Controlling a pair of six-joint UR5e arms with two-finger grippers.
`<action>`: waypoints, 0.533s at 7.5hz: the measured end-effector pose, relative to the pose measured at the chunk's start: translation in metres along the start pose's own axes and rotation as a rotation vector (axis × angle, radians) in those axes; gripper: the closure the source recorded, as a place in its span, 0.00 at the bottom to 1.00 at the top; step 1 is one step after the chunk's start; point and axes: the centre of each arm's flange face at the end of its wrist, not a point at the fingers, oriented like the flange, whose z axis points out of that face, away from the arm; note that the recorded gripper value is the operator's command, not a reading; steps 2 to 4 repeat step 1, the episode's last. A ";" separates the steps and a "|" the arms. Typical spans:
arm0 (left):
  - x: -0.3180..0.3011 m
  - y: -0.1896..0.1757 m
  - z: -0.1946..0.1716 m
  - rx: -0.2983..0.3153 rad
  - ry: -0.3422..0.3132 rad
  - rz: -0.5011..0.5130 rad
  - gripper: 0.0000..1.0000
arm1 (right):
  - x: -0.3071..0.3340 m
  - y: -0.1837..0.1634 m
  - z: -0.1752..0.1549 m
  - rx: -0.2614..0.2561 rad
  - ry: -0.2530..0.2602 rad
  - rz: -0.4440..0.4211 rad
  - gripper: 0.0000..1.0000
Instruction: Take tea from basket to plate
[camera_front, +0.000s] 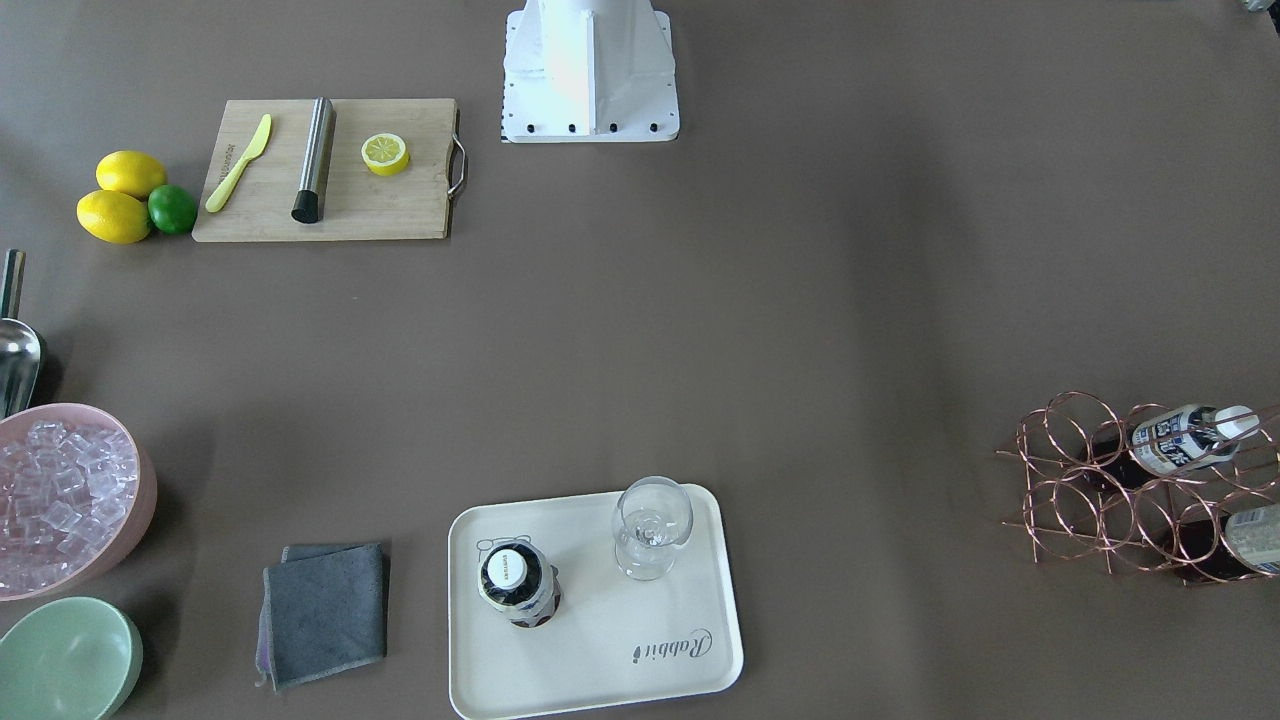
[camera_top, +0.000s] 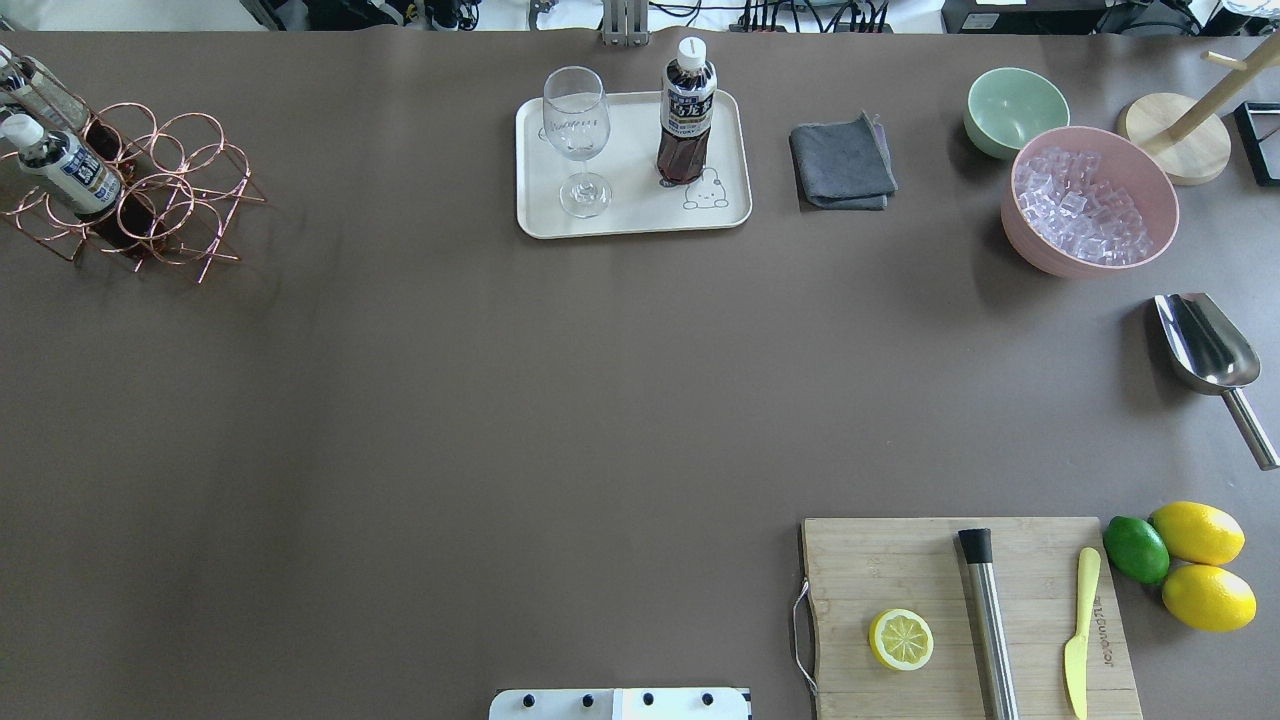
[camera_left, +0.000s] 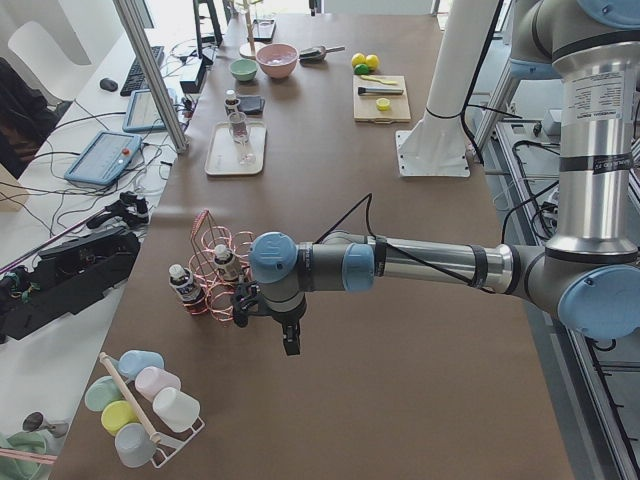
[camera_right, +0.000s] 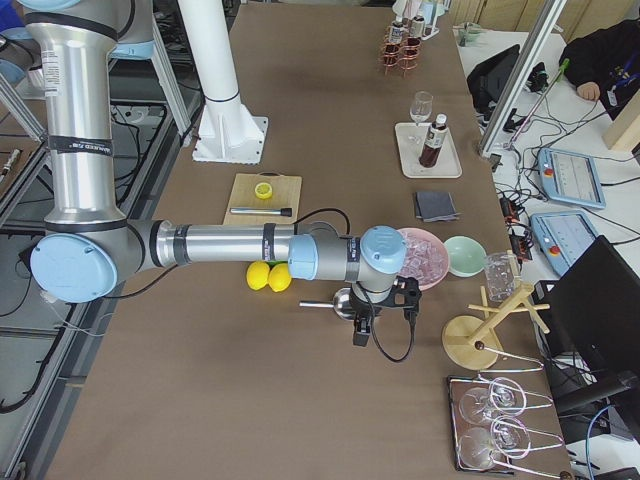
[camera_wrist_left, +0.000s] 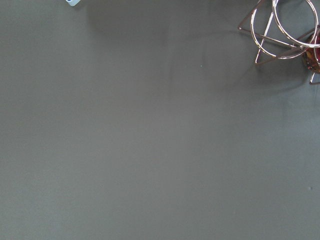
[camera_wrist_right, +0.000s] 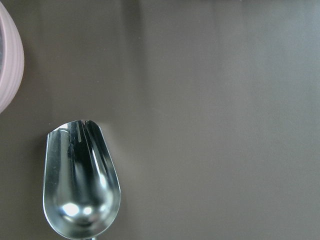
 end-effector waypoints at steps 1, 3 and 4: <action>0.000 0.000 0.000 0.000 0.000 -0.001 0.02 | 0.000 0.000 -0.001 0.000 0.001 0.000 0.00; 0.000 0.000 0.000 0.000 0.000 -0.001 0.02 | 0.000 0.000 -0.001 0.000 0.001 0.000 0.00; 0.000 0.000 0.000 0.000 0.000 -0.001 0.02 | 0.000 0.000 -0.001 0.000 0.001 0.000 0.00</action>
